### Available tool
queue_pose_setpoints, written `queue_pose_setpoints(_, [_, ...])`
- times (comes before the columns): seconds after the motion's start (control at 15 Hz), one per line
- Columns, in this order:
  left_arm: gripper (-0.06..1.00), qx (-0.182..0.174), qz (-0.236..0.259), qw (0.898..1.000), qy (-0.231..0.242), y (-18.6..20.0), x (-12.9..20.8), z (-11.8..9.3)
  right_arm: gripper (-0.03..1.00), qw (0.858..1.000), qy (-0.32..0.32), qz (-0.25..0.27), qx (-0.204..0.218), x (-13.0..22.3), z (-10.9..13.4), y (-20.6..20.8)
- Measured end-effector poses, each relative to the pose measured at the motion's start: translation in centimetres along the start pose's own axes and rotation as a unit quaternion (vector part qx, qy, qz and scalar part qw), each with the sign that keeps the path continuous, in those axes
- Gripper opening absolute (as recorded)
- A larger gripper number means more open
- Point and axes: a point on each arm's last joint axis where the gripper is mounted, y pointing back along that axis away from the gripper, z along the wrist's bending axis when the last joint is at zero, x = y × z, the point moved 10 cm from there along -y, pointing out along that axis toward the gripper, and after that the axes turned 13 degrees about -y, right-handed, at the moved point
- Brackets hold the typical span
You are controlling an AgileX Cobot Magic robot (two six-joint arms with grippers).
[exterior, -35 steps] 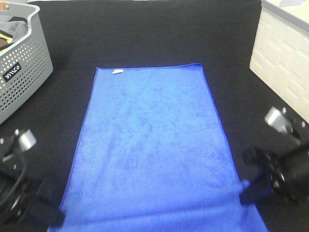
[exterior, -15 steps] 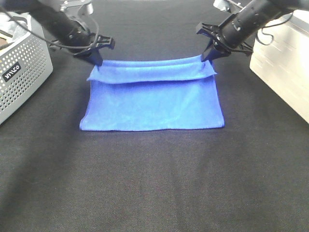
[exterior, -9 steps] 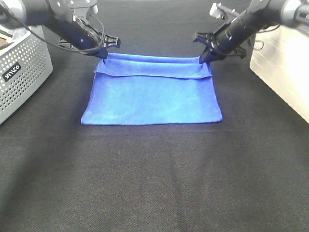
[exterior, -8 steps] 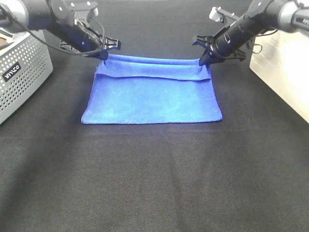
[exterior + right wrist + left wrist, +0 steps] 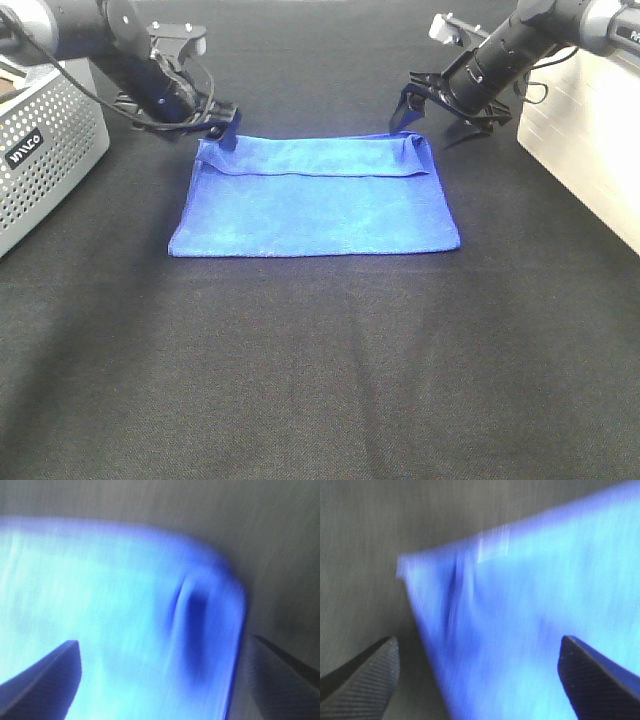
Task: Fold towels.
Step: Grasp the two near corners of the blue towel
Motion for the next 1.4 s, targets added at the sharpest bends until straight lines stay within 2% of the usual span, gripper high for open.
queue_pose_setpoints(0.13, [0.82, 0.014, 0.046, 0.999, 0.026, 0.4, 1.8, 0.0, 0.83, 0.999, -0.002, 0.039, 0.004, 1.5, 0.0, 0.4])
queue_pose_setpoints(0.27, [0.81, 0.031, 0.092, 0.991, 0.093, 1.0, 3.9, 0.8, 0.82, 0.997, -0.014, 0.070, 0.006, 2.5, 0.1, 1.2])
queue_pose_setpoints(0.4, [0.77, 0.060, 0.116, 0.983, 0.131, 1.7, 5.0, 0.8, 0.80, 0.997, -0.026, 0.068, 0.007, 2.2, -0.1, 2.3])
queue_pose_setpoints(0.53, [0.71, 0.082, 0.105, 0.980, 0.149, 3.7, 4.1, -0.1, 0.74, 0.996, -0.046, 0.069, 0.012, 2.4, -0.9, 3.7])
queue_pose_setpoints(0.67, [0.69, 0.089, 0.098, 0.978, 0.160, 4.6, 4.1, -0.7, 0.73, 0.995, -0.055, 0.082, 0.016, 3.3, -1.4, 4.1])
queue_pose_setpoints(0.8, [0.67, 0.086, 0.089, 0.974, 0.188, 6.2, 6.2, -1.8, 0.72, 0.988, -0.068, 0.137, 0.029, 7.7, -2.3, 4.6])
queue_pose_setpoints(0.87, [0.66, 0.085, 0.083, 0.971, 0.206, 6.7, 7.6, -2.3, 0.72, 0.987, -0.073, 0.141, 0.031, 9.3, -2.6, 4.7])
queue_pose_setpoints(1.07, [0.64, 0.061, 0.052, 0.968, 0.238, 7.7, 9.9, -2.6, 0.72, 0.991, -0.075, 0.103, 0.038, 11.0, -3.3, 5.1])
queue_pose_setpoints(1.4, [0.64, 0.064, 0.061, 0.959, 0.271, 5.8, 11.4, -2.9, 0.72, 0.993, -0.070, 0.088, 0.043, 11.2, -4.1, 4.1])
